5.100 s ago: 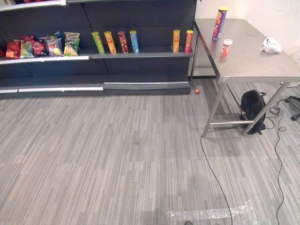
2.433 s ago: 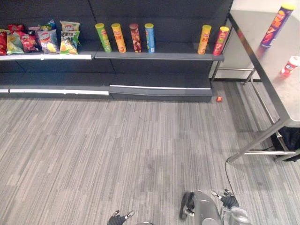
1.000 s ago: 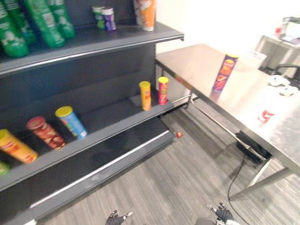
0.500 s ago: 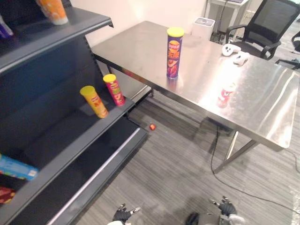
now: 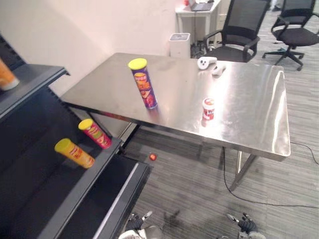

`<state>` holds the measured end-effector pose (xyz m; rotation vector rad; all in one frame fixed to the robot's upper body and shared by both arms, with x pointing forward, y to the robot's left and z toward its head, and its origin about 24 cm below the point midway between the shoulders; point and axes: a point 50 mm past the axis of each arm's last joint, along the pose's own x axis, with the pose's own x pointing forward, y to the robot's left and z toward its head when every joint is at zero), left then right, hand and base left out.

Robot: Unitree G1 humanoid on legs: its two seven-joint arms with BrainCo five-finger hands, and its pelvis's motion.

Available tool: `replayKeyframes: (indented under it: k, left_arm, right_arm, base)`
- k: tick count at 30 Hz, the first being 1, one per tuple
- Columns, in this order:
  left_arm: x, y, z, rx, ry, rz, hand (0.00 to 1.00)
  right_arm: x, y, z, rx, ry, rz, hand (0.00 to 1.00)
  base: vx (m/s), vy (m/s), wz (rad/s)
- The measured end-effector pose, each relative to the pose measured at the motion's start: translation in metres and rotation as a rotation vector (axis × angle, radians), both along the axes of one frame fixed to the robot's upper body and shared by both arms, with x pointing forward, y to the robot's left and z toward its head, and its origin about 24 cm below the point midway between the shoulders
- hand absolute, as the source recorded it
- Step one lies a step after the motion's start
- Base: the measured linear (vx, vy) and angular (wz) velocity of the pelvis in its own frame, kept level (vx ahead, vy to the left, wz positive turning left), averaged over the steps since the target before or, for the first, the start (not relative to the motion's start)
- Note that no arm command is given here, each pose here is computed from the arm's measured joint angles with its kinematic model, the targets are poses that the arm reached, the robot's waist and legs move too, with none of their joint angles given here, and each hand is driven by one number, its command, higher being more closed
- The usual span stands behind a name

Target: Put the gum and the chips on the shelf.

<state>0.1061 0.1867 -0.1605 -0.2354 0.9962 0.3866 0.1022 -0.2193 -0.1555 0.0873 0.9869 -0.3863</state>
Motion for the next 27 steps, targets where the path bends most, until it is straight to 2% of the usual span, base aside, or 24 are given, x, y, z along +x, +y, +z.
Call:
replayKeyframes:
  k: [3, 7, 10, 15, 19, 24, 27]
  left_arm:
    - [-0.004, -0.002, -0.001, -0.006, 0.009, 0.025, 0.0]
    - [-0.004, 0.021, 0.002, 0.053, 0.003, 0.036, 0.0]
    - [-0.006, 0.02, 0.001, 0.054, 0.012, 0.027, 0.0]
    - [-0.01, 0.009, -0.002, 0.061, 0.048, -0.101, 0.0]
    - [-0.011, 0.006, -0.003, 0.065, 0.055, -0.14, 0.0]
    - [-0.012, 0.014, -0.002, 0.086, 0.065, -0.152, 0.0]
    - [-0.014, 0.018, -0.002, 0.091, 0.07, -0.146, 0.0]
  right_arm:
    - [-0.002, 0.0, 0.0, -0.001, 0.001, -0.015, 0.0]
    - [-0.007, 0.021, -0.005, 0.06, 0.015, -0.038, 0.0]
    - [-0.009, 0.029, -0.007, 0.087, 0.02, -0.047, 0.0]
    - [-0.015, 0.018, -0.008, 0.072, 0.036, -0.087, 0.0]
    - [-0.023, 0.011, -0.009, 0.065, 0.06, -0.117, 0.0]
    - [-0.038, 0.011, -0.014, 0.108, 0.099, -0.239, 0.0]
    - [-0.052, 0.008, -0.016, 0.135, 0.114, -0.371, 0.0]
  base:
    - [0.22, 0.356, -0.65]
    - [0.12, 0.192, 0.02]
    - [0.02, 0.111, -0.43]
    - [-0.05, 0.027, -0.52]
    - [0.0, 0.023, -0.04]
    - [0.06, 0.026, -0.07]
    - [0.06, 0.011, -0.04]
